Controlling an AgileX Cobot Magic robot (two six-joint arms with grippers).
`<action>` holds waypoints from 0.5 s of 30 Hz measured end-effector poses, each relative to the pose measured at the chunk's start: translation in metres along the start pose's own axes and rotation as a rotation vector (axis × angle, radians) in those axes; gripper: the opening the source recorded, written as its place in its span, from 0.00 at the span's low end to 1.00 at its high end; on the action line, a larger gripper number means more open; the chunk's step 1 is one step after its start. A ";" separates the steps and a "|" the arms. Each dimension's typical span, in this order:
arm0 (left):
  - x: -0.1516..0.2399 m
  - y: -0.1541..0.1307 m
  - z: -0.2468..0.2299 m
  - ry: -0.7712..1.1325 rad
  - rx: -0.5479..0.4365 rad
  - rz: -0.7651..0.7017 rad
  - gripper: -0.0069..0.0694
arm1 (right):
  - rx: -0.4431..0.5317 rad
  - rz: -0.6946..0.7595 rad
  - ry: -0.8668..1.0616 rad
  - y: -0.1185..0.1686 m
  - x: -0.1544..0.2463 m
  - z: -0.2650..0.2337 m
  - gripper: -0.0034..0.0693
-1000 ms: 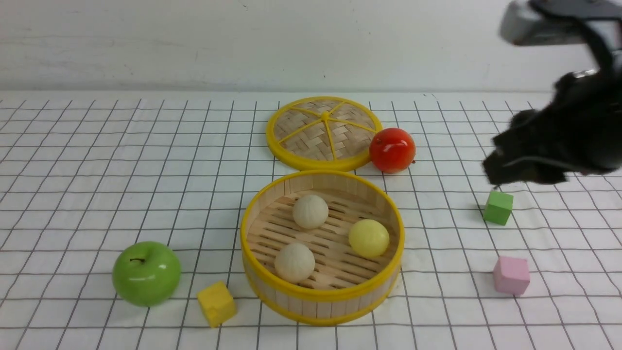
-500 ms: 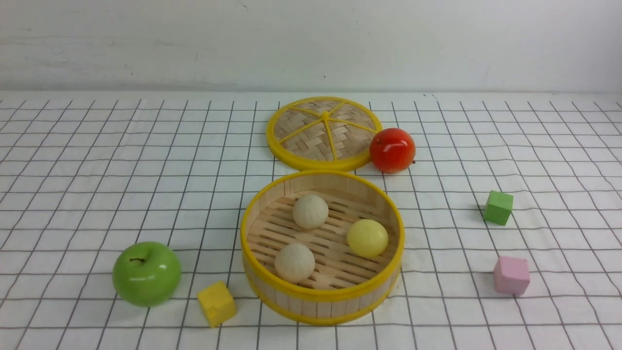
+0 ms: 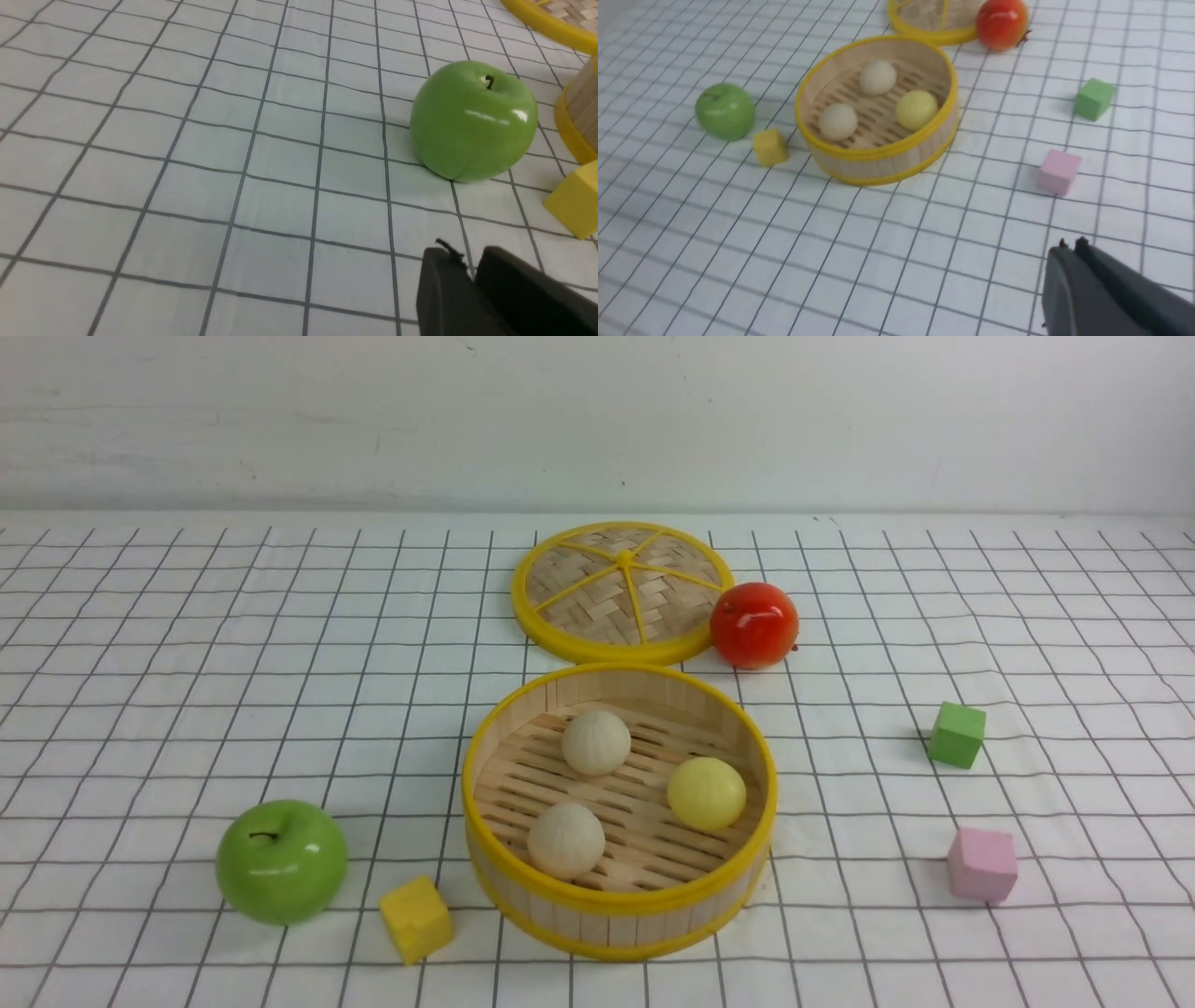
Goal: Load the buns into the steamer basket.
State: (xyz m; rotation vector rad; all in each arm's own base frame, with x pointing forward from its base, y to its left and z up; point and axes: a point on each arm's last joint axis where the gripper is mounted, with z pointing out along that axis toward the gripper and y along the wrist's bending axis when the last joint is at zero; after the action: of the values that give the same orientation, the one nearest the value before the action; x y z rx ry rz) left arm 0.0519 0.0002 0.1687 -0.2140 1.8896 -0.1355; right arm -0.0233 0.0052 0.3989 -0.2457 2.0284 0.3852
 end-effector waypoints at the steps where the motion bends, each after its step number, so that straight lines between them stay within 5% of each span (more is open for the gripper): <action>1: 0.000 0.000 0.000 0.000 0.000 0.000 0.22 | 0.048 0.012 -0.020 0.000 0.002 -0.002 0.02; 7: 0.000 0.000 0.000 0.000 0.000 0.000 0.23 | 0.327 0.042 -0.100 -0.008 0.010 0.008 0.03; 15: 0.000 0.000 0.000 0.000 0.000 0.000 0.24 | 0.398 0.056 -0.197 -0.035 0.053 0.074 0.04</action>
State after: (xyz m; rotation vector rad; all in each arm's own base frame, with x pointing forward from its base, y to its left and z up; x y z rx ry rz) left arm 0.0519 0.0002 0.1687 -0.2140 1.8896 -0.1355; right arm 0.0240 0.0000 0.3145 0.0917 1.8725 0.0322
